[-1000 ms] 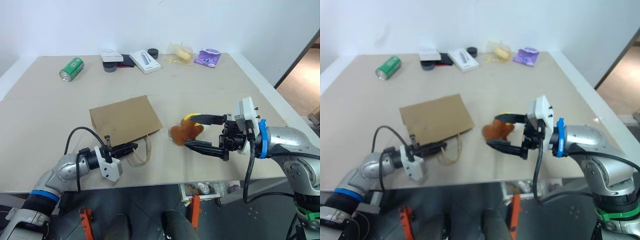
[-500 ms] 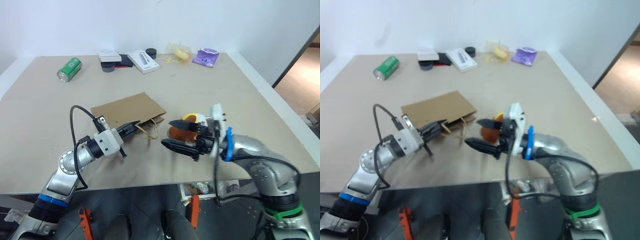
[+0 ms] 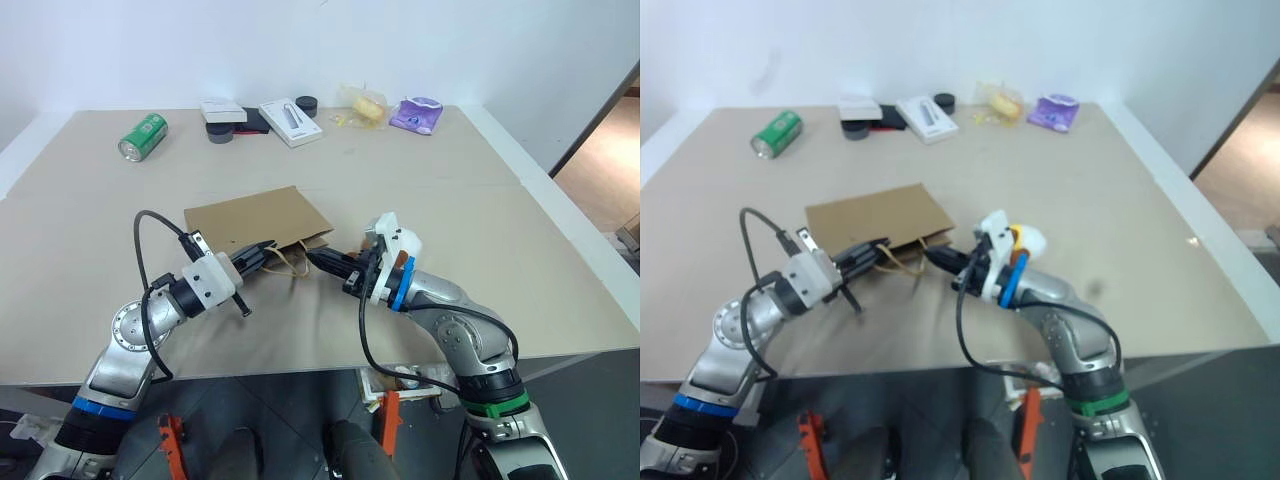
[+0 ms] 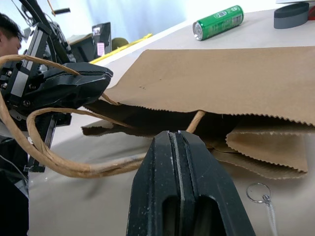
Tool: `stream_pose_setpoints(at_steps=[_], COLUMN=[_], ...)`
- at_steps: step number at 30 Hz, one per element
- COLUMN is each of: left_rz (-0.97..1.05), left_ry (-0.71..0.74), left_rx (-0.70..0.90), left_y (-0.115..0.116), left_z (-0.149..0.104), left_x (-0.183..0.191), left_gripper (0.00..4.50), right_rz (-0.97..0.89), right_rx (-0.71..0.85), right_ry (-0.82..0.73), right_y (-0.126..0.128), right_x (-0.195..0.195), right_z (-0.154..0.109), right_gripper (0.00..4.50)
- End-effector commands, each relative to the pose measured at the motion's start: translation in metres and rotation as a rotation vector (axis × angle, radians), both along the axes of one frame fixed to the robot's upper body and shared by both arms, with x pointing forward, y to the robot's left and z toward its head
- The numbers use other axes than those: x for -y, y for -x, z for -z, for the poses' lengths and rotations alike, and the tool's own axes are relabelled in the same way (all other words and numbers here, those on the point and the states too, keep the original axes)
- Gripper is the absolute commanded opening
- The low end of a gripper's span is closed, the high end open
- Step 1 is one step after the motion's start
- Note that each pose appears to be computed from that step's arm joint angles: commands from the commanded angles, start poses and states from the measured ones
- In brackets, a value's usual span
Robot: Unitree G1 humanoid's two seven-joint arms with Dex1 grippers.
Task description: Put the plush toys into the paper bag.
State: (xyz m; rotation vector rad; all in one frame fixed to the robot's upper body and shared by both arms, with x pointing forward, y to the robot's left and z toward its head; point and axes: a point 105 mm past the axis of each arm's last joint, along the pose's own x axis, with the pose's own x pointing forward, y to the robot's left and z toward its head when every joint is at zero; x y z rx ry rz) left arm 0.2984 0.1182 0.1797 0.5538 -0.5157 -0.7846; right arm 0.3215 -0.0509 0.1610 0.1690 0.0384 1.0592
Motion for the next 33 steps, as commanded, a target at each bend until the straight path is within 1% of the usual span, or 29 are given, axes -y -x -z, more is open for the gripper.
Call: stream_pose_setpoints(at_steps=[1, 4, 7, 9, 14, 19, 22, 27, 33], left_rz=[-0.01, -0.005, 0.001, 0.006, 0.016, 0.02, 0.019, 0.014, -0.025], left_ry=[0.035, 0.042, 0.051, 0.052, 0.054, 0.066, 0.073, 0.091, 0.162], left_rx=[0.044, 0.05, 0.05, 0.05, 0.048, 0.051, 0.052, 0.052, 0.049], left_y=[0.003, 0.003, 0.003, 0.003, 0.003, 0.003, 0.004, 0.004, 0.0], left_z=[-0.016, -0.017, -0.019, -0.019, -0.021, -0.025, -0.026, -0.03, -0.042], left_x=[-0.004, -0.002, -0.001, 0.0, 0.003, 0.006, 0.007, 0.009, 0.005], left_gripper=[0.0, 0.0, 0.0, 0.0, 0.0, 0.0, 0.0, 0.0, 0.0], right_rz=[-0.007, 0.024, 0.132, 0.162, 0.167, 0.153, 0.13, 0.096, 0.144], right_rx=[0.045, 0.034, 0.042, 0.036, 0.043, 0.058, 0.061, 0.049, 0.023], right_ry=[-0.054, -0.073, -0.048, -0.023, 0.007, 0.017, 0.018, 0.052, 0.133], right_y=[0.007, 0.004, -0.013, -0.019, -0.029, -0.039, -0.04, -0.038, -0.045], right_x=[0.01, 0.013, 0.022, 0.023, 0.014, -0.003, -0.015, -0.033, -0.04], right_z=[-0.014, -0.014, -0.01, -0.005, 0.001, 0.001, 0.0, 0.011, 0.032], right_gripper=[0.06, 0.06, 0.06, 0.06, 0.06, 0.06, 0.06, 0.06, 0.06])
